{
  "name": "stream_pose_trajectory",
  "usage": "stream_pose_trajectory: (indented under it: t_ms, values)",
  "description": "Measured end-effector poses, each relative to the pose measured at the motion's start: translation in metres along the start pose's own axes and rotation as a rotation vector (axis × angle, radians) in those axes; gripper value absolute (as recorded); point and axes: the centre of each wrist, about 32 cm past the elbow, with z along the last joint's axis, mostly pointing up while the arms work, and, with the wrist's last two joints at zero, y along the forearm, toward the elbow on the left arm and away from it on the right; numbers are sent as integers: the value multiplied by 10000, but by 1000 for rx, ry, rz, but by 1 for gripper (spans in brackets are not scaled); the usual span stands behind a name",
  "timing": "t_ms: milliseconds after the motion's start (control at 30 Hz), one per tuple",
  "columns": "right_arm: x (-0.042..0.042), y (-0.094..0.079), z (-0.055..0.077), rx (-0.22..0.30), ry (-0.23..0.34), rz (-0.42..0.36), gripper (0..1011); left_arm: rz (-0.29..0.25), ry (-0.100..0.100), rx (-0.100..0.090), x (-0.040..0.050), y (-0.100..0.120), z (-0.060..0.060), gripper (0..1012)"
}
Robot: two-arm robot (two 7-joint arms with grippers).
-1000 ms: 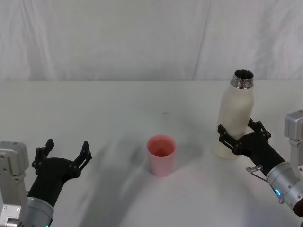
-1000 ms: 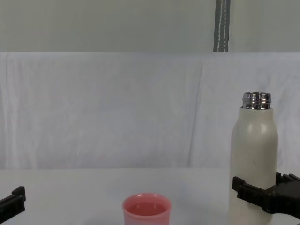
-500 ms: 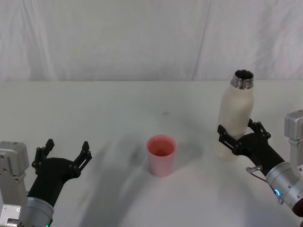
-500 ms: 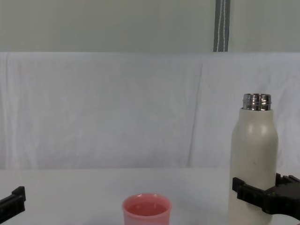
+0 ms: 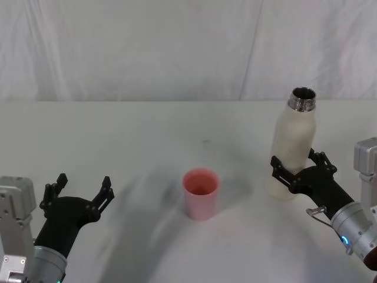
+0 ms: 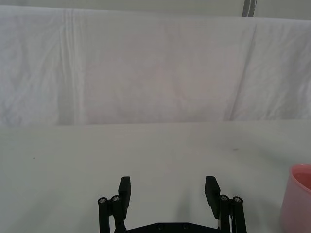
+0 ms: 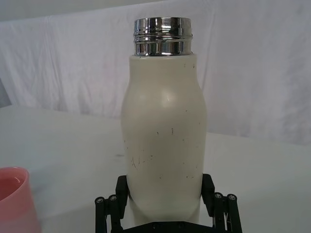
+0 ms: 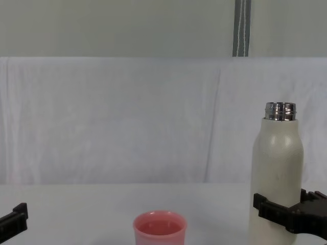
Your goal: Grasp the thermos with one hand and pour water into the cup lid.
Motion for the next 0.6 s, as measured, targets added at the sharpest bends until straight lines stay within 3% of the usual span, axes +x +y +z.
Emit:
stream_pose_trajectory:
  t_ms: [600]
  values:
    - [1,-1,1,-1,0,0,945,0,0,0,0,0,0,1001]
